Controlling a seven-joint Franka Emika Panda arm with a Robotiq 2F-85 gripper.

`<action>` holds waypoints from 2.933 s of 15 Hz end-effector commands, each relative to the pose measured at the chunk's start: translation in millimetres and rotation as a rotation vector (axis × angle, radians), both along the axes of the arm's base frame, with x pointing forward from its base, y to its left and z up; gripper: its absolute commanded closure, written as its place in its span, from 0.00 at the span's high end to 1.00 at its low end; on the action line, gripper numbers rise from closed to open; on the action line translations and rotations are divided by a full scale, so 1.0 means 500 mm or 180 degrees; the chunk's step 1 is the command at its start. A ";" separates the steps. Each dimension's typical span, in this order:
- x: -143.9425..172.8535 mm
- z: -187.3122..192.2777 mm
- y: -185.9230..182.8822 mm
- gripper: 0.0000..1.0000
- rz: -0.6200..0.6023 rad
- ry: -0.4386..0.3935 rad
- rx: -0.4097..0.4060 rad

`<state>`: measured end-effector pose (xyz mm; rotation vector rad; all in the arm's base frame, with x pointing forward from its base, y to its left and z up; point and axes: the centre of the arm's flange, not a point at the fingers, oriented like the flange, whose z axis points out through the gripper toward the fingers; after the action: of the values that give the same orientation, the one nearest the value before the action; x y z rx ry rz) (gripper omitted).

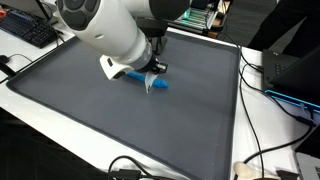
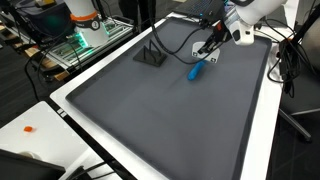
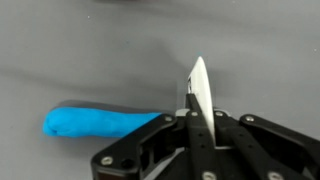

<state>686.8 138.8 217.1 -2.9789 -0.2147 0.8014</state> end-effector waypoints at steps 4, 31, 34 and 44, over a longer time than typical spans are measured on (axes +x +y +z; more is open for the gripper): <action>-0.009 0.062 -0.026 0.01 -0.0012 -0.0111 -0.0087; 0.004 -0.029 -0.098 0.01 -0.0057 -0.0074 -0.0343; 0.006 -0.042 -0.093 0.01 -0.0032 -0.0037 -0.0359; 0.006 -0.048 -0.086 0.01 0.0014 0.0047 -0.0184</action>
<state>690.3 91.8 208.4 -3.0713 -0.1644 0.8194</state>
